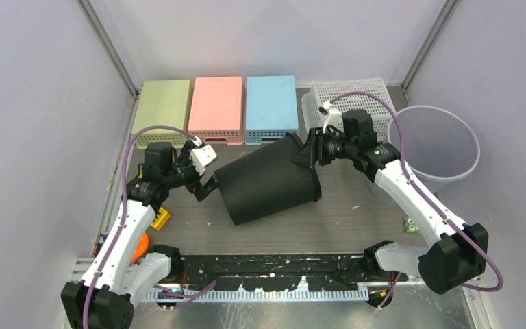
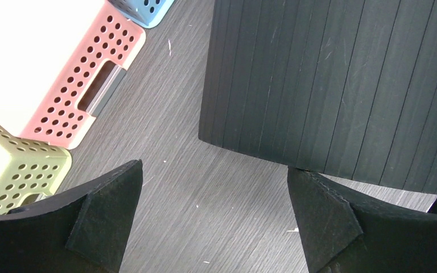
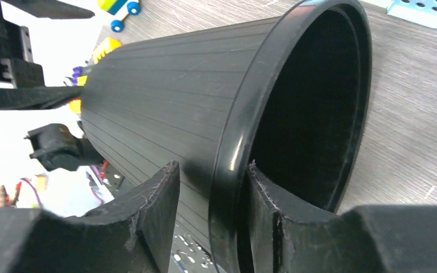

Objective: Turn the large container upside down
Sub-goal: Turn the container upside down at the center of the board.

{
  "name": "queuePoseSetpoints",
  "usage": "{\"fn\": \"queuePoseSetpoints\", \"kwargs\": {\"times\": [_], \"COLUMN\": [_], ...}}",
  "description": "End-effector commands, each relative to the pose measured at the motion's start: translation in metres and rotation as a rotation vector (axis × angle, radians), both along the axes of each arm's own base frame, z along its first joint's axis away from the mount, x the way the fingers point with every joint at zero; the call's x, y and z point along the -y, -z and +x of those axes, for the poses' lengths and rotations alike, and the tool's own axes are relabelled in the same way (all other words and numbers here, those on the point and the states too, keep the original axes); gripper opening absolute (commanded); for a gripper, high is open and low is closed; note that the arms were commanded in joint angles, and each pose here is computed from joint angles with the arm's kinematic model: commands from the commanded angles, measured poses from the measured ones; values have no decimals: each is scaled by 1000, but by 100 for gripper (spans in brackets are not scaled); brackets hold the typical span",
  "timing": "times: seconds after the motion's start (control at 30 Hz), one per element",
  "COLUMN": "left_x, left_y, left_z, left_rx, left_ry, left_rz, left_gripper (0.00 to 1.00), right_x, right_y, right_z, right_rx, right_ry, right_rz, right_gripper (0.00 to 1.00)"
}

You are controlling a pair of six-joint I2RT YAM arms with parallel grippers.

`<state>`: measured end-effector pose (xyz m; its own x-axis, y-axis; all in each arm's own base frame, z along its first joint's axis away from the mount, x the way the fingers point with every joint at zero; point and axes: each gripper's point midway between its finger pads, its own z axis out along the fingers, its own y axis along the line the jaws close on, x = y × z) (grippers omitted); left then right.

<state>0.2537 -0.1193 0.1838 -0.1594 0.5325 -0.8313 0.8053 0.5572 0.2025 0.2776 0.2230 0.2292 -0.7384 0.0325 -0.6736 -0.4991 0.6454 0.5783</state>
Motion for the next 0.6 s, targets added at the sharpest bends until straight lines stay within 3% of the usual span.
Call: {"fn": "queuePoseSetpoints", "kwargs": {"times": [0.0, 0.2, 0.57], "left_x": [7, 13, 16], "left_y": [-3, -5, -1], "left_z": [-2, -5, -14], "left_rx": [4, -36, -82], "left_ry": [44, 79, 124], "left_rz": [-25, -46, -39], "left_gripper": [100, 100, 100], "right_x": [11, 30, 32], "right_y": [-22, -32, -23], "right_z": [5, 13, 2], "right_rx": [173, 189, 327], "right_ry": [25, 111, 50], "right_rz": [-107, -225, -373], "right_gripper": [51, 53, 53]}}
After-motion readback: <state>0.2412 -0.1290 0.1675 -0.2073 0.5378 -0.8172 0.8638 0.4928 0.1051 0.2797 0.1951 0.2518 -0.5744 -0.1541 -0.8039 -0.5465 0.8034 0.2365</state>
